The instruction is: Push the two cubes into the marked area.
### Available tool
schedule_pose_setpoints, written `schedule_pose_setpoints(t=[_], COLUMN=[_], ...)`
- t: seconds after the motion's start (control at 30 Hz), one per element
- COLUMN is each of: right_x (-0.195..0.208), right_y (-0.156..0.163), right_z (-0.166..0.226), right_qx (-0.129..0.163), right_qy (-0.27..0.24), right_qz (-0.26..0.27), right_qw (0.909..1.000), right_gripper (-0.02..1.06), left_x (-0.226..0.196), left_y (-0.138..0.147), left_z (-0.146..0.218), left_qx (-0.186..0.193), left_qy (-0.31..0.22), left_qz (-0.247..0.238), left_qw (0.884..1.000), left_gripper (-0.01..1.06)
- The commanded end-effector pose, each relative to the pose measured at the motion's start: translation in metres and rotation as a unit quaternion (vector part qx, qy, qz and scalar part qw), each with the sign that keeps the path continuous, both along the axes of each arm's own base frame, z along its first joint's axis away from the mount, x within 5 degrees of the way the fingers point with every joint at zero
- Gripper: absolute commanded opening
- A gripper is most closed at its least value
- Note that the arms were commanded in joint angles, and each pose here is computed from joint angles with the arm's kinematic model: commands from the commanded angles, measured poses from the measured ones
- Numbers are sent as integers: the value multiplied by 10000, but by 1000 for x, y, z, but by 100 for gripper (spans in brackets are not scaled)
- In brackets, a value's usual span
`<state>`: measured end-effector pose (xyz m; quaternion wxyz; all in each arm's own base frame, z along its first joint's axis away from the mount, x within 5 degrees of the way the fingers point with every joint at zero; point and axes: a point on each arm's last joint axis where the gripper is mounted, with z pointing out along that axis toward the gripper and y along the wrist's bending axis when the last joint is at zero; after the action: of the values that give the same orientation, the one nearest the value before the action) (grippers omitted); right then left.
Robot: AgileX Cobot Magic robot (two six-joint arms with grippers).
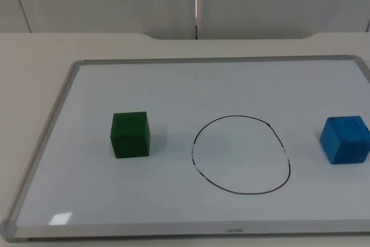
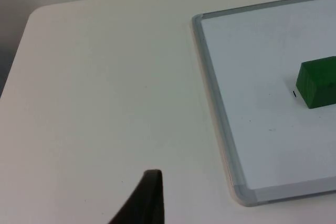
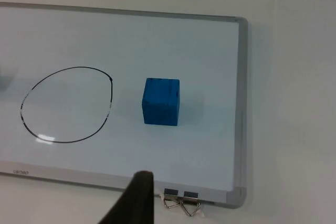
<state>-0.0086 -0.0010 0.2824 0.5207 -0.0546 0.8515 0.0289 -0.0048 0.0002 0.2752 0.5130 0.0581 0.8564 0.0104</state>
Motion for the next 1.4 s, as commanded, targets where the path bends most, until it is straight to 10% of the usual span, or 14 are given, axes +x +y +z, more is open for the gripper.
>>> schedule_pose_setpoints(t=[0.0, 1.37], right_x=[1, 1], right_y=[0, 0], right_z=[-2, -2], right_qx=[-7, -7], right_qy=[9, 9], right_qz=[-23, -23], right_qw=[10000, 10000], right_gripper=[105, 105], left_x=[0, 10], left_y=[-1, -4], left_z=[0, 33], left_qx=[-30, -219], left_qy=[-8, -297], left_qz=[-18, -121], left_qw=[10000, 9992], left_gripper=[105, 105])
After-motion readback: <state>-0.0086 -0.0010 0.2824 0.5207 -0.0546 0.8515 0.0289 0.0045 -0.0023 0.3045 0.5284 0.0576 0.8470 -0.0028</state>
